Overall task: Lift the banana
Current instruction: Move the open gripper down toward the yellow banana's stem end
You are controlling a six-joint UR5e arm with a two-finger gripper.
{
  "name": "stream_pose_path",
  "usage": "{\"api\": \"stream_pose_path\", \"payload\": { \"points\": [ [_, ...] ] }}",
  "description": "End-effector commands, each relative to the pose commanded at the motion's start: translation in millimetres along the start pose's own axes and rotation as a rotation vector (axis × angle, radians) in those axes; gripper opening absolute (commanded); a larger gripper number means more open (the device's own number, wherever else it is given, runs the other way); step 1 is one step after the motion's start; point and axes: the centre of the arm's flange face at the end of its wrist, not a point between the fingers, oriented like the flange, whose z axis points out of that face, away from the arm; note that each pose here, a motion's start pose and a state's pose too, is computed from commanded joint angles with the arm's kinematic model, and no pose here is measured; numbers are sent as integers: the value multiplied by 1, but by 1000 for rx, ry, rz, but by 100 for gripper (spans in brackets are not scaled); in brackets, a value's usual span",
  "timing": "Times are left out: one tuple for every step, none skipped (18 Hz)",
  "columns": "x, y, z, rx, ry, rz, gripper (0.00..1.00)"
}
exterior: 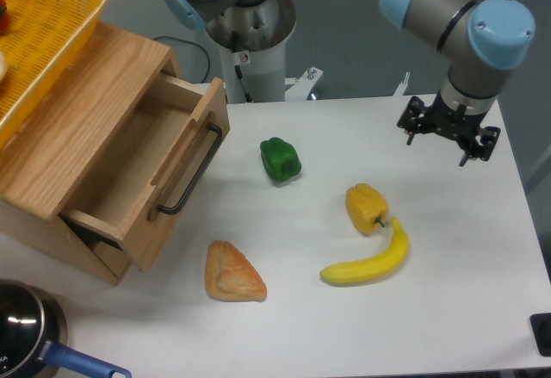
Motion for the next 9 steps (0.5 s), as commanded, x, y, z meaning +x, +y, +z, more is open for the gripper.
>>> {"api": "stream_pose_path", "payload": {
  "points": [
    [0, 0, 2, -1, 3, -2, 100],
    [-1, 0, 3, -1, 4, -2, 100],
    [-3, -1, 9, -4, 12, 0, 100],
    [-7, -2, 13, 0, 0, -2, 100],
    [-11, -4, 16, 6, -19, 0, 100],
    [-15, -5, 16, 13, -41, 0, 100],
    [-16, -7, 18, 16, -48, 0, 100],
    [-16, -7, 18, 16, -50, -3, 100],
    [-17, -8, 18, 17, -51, -3, 100]
  ]
}}
